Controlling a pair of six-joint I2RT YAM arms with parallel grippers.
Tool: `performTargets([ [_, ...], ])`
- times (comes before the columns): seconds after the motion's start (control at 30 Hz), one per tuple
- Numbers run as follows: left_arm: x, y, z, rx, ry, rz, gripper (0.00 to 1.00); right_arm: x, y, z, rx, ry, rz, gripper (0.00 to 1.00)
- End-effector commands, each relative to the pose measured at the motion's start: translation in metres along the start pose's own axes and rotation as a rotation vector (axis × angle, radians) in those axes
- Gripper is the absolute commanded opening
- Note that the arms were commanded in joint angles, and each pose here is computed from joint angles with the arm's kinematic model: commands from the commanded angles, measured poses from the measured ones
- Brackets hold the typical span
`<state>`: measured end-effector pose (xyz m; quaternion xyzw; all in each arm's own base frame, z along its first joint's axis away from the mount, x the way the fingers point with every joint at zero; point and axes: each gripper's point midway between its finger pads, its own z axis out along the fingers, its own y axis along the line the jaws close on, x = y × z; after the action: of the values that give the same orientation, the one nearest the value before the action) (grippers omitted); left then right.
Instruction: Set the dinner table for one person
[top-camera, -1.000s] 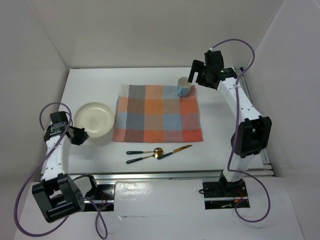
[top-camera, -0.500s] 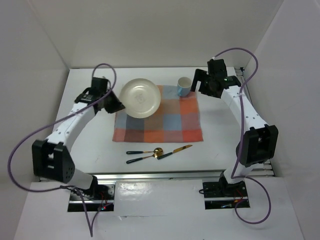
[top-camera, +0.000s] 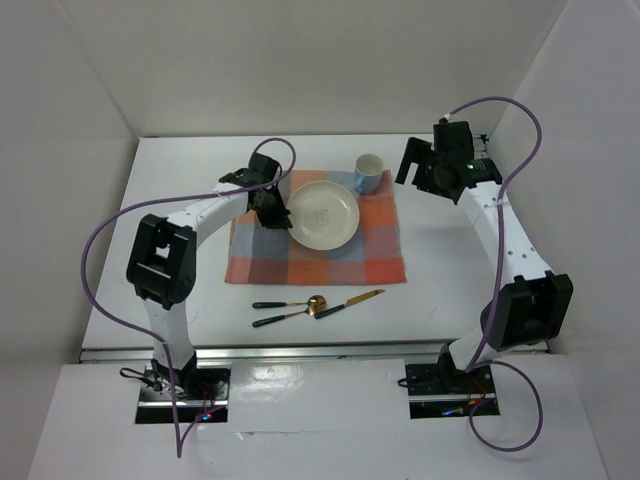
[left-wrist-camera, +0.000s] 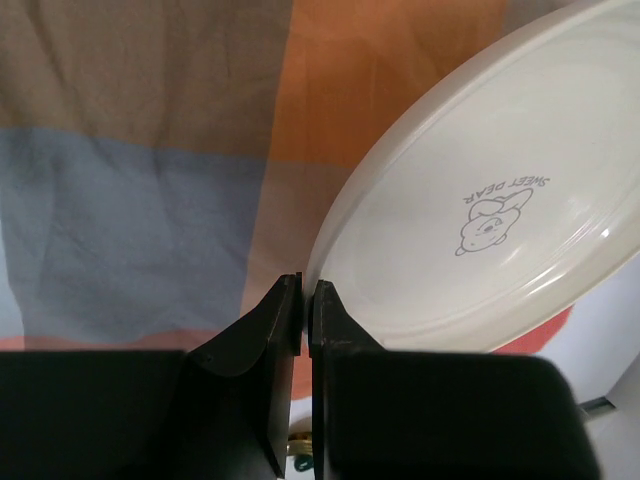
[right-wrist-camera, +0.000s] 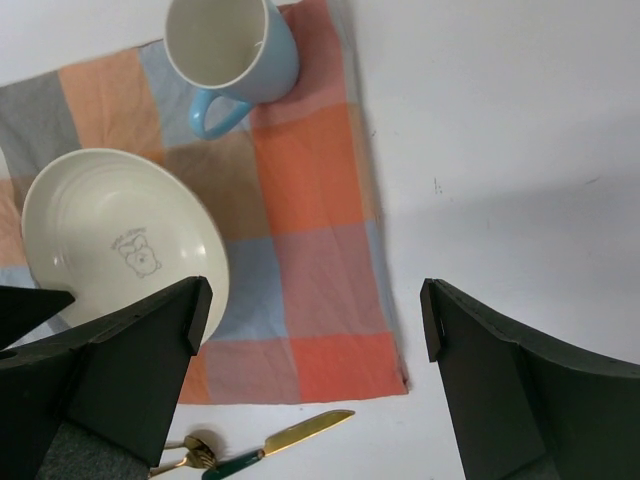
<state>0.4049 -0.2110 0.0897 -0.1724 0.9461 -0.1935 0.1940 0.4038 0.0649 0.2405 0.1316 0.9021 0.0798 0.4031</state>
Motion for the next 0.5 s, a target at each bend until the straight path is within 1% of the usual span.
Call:
performTargets([
  [0.0, -0.011, -0.01, 0.006, -0.002, -0.028, 0.004, 0.0, 0.0, -0.006, -0.007, 0.012, -0.009, -0.009, 1.0],
  [0.07, -0.014, -0.006, 0.012, -0.028, -0.041, -0.008, 0.0, 0.004, -0.008, -0.005, 0.015, 0.0, -0.009, 1.0],
  [0.17, -0.01, 0.0, 0.022, -0.053, -0.016, -0.02, 0.0, 0.004, -0.008, -0.005, 0.015, 0.0, -0.009, 1.0],
  [0.2, -0.009, -0.002, 0.022, -0.046, -0.01, -0.021, 0.02, 0.004, -0.008, -0.005, 0.015, 0.0, -0.019, 1.0],
  [0.23, -0.007, 0.0, 0.025, -0.058, 0.002, -0.022, 0.12, 0.004, -0.008, -0.005, 0.015, 0.0, -0.019, 1.0],
  [0.27, -0.008, 0.0, 0.026, -0.062, 0.007, -0.023, 0.27, 0.004, -0.008, -0.005, 0.015, 0.0, -0.019, 1.0],
  [0.3, 0.0, 0.008, 0.029, -0.094, 0.039, -0.027, 0.46, 0.004, -0.006, -0.005, 0.007, 0.003, -0.019, 1.0],
  [0.33, -0.002, 0.009, 0.027, -0.106, 0.032, -0.027, 0.61, 0.003, -0.006, -0.008, 0.003, -0.005, -0.018, 1.0],
  [0.37, -0.002, 0.012, 0.027, -0.122, 0.032, -0.027, 0.85, 0.003, -0.006, -0.008, 0.003, -0.005, -0.018, 1.0],
  [0.4, -0.004, 0.014, 0.021, -0.132, 0.011, -0.026, 0.91, 0.005, -0.007, -0.009, 0.007, 0.003, -0.019, 1.0],
  [0.43, -0.009, 0.009, 0.007, -0.114, -0.02, -0.023, 0.96, 0.003, -0.006, -0.012, 0.003, -0.007, -0.018, 1.0],
  [0.47, -0.007, 0.01, 0.0, -0.109, -0.024, -0.01, 0.96, 0.006, -0.008, -0.011, 0.006, 0.002, -0.018, 1.0],
])
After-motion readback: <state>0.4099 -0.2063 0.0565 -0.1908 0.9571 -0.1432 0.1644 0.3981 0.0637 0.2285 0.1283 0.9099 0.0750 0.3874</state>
